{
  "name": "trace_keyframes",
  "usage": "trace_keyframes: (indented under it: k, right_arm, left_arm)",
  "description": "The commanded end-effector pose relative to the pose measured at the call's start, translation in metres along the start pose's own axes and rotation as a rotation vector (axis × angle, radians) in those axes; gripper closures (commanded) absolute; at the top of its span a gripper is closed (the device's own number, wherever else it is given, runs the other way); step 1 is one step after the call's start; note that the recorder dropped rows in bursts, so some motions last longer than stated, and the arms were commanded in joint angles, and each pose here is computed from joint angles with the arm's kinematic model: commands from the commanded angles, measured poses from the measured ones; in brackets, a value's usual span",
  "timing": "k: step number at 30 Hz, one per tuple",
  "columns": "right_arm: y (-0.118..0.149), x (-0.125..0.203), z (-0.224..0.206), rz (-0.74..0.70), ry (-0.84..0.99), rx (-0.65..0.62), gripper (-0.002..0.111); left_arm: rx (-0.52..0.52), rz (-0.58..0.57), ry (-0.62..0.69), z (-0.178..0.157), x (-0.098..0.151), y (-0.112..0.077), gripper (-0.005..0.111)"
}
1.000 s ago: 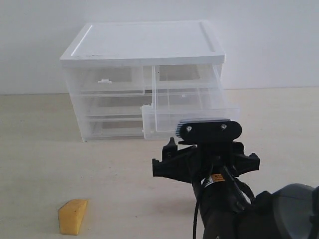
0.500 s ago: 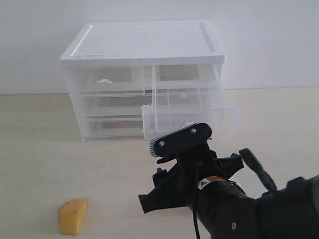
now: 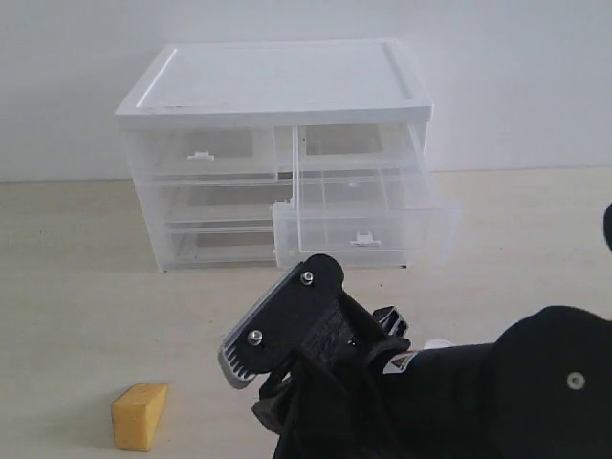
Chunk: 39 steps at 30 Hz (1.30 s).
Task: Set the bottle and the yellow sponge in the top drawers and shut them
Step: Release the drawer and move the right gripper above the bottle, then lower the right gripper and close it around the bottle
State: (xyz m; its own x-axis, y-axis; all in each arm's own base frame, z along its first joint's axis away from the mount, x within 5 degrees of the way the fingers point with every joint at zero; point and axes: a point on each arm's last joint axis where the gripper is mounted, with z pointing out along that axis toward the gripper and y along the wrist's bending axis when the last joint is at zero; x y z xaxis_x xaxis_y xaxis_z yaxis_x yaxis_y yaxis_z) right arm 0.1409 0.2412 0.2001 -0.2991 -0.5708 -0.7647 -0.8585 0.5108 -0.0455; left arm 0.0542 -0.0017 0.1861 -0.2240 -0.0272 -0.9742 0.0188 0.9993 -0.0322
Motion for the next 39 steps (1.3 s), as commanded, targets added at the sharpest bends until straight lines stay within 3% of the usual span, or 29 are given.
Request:
trace_keyframes:
  k: [1, 4, 6, 9, 13, 18, 21, 23, 25, 27, 29, 30, 39]
  right_arm:
    - [0.004, -0.006, -0.007, -0.062, 0.028, -0.152, 0.108]
    - [0.005, -0.011, -0.012, -0.134, 0.084, -0.304, 0.108]
    - [-0.009, -0.017, -0.019, -0.151, 0.184, -0.35, 0.108]
    - [-0.047, -0.022, -0.034, -0.149, 0.446, -0.205, 0.108]
    - [-0.075, -0.025, -0.05, -0.161, 0.625, -0.058, 0.108]
    - [-0.112, -0.014, -0.06, -0.02, 0.66, 0.025, 0.108]
    - [-0.136, -0.005, -0.067, 0.173, 0.614, 0.066, 0.108]
    - [-0.134, -0.001, -0.063, 0.181, 0.595, 0.055, 0.102]
    - [-0.134, 0.002, -0.06, 0.184, 0.572, 0.067, 0.087]
    - [-0.135, 0.005, -0.056, 0.184, 0.548, 0.084, 0.065]
    - [-0.135, 0.004, -0.052, 0.204, 0.499, 0.094, 0.034]
    - [-0.135, 0.003, -0.051, 0.214, 0.486, 0.095, 0.028]
    - [-0.142, 0.017, -0.021, 0.259, 0.528, 0.076, 0.03]
  left_arm:
    - [0.0, -0.003, -0.001, 0.0, 0.001, 0.0, 0.102]
    - [0.0, -0.003, -0.001, 0.0, 0.001, 0.0, 0.102]
    - [0.0, -0.003, -0.001, 0.0, 0.001, 0.0, 0.102]
    - [0.0, -0.003, -0.001, 0.0, 0.001, 0.0, 0.102]
    - [0.0, -0.003, -0.001, 0.0, 0.001, 0.0, 0.102]
    - [0.0, -0.003, -0.001, 0.0, 0.001, 0.0, 0.102]
    - [0.0, -0.003, -0.001, 0.0, 0.001, 0.0, 0.102]
    - [0.0, -0.003, -0.001, 0.0, 0.001, 0.0, 0.102]
    - [0.0, -0.003, -0.001, 0.0, 0.001, 0.0, 0.102]
    - [0.0, -0.003, -0.001, 0.0, 0.001, 0.0, 0.102]
    - [0.0, -0.003, -0.001, 0.0, 0.001, 0.0, 0.102]
    - [0.0, -0.003, -0.001, 0.0, 0.001, 0.0, 0.102]
    - [0.0, -0.003, -0.001, 0.0, 0.001, 0.0, 0.102]
